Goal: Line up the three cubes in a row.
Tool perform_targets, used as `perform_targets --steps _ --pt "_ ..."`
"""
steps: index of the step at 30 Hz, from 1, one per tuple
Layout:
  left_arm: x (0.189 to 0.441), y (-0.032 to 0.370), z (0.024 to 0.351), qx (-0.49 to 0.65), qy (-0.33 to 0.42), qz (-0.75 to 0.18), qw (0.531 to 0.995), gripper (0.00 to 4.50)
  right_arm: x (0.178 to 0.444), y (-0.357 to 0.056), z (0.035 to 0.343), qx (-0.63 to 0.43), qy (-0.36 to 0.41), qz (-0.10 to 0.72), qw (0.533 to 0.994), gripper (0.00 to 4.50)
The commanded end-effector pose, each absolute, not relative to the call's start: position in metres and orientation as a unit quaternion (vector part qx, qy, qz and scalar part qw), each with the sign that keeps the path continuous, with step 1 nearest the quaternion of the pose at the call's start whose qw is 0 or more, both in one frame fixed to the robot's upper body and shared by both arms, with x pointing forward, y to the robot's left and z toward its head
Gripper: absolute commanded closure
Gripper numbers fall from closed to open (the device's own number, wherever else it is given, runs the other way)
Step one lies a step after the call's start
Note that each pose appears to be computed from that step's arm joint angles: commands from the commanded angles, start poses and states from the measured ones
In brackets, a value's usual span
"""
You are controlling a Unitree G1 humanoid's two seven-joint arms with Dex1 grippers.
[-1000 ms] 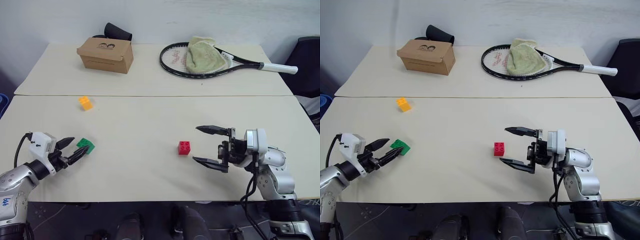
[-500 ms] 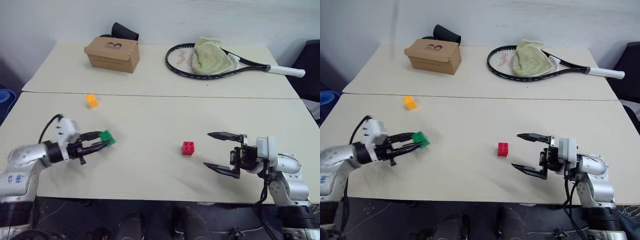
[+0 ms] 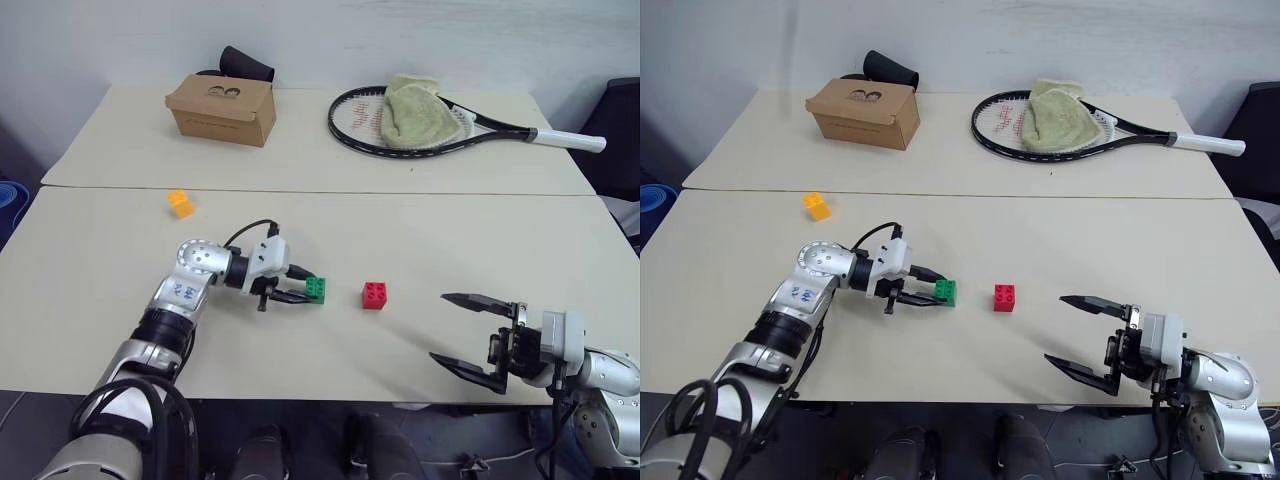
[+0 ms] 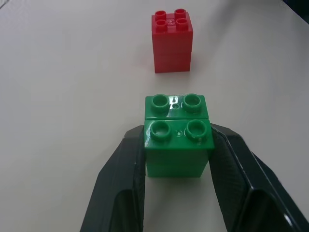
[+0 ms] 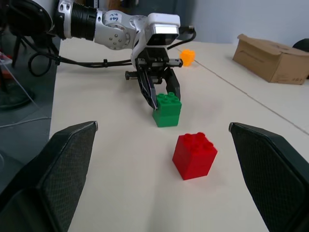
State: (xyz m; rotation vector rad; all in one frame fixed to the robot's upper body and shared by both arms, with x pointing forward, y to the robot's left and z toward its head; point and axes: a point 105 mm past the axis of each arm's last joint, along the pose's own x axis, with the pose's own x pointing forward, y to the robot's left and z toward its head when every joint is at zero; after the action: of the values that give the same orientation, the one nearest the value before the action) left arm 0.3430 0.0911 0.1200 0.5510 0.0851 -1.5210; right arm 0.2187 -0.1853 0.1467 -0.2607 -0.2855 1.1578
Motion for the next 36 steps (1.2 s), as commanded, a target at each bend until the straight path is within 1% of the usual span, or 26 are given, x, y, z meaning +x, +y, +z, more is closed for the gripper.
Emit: perform_targets --steps 1,9,11,14,16,18,19,22,25,28,30,31,34,36 --pt "0.345 0.094 0.121 0.255 0.034 -0.683 0.683 3.03 0.215 -0.190 0.155 -0.135 -0.143 0.526 0.828 0.00" --pt "0.335 0.100 0.116 0.232 0.057 -0.708 0.664 3.03 0.214 -0.189 0.152 -0.130 -0.144 0.520 0.832 0.00" --pt "0.335 0.103 0.115 0.231 0.060 -0.704 0.669 2.26 0.217 -0.188 0.150 -0.130 -0.144 0.521 0.831 0.00" --pt "0.335 0.106 0.122 0.212 0.044 -0.694 0.687 1.46 0.221 -0.185 0.149 -0.127 -0.146 0.523 0.830 0.00" --pt "0.336 0.112 0.131 0.204 0.020 -0.678 0.705 0.78 0.222 -0.183 0.149 -0.123 -0.145 0.529 0.827 0.00" --pt "0.331 0.124 0.136 0.213 0.009 -0.664 0.717 0.15 0.221 -0.180 0.149 -0.120 -0.144 0.539 0.821 0.00" --pt "0.329 0.133 0.139 0.215 0.002 -0.651 0.728 0.03 0.222 -0.178 0.149 -0.119 -0.146 0.543 0.819 0.00" --pt "0.320 0.166 0.150 0.199 -0.011 -0.599 0.776 0.03 0.226 -0.174 0.155 -0.116 -0.156 0.545 0.816 0.00" --pt "0.306 0.213 0.150 0.180 -0.003 -0.516 0.838 0.03 0.232 -0.170 0.162 -0.107 -0.171 0.540 0.817 0.00" --pt "0.284 0.284 0.145 0.138 0.006 -0.354 0.925 0.03 0.240 -0.161 0.174 -0.097 -0.197 0.529 0.819 0.00" --pt "0.267 0.326 0.147 0.105 -0.014 -0.232 0.967 0.03 0.246 -0.154 0.183 -0.082 -0.210 0.521 0.823 0.00" --pt "0.257 0.346 0.146 0.095 -0.021 -0.170 0.981 0.03 0.248 -0.150 0.186 -0.074 -0.214 0.519 0.824 0.00" --pt "0.228 0.385 0.142 0.063 -0.037 -0.041 0.996 0.03 0.253 -0.140 0.193 -0.062 -0.222 0.516 0.825 0.00" --pt "0.217 0.392 0.140 0.044 -0.048 0.010 0.998 0.03 0.255 -0.135 0.195 -0.058 -0.224 0.519 0.823 0.00"
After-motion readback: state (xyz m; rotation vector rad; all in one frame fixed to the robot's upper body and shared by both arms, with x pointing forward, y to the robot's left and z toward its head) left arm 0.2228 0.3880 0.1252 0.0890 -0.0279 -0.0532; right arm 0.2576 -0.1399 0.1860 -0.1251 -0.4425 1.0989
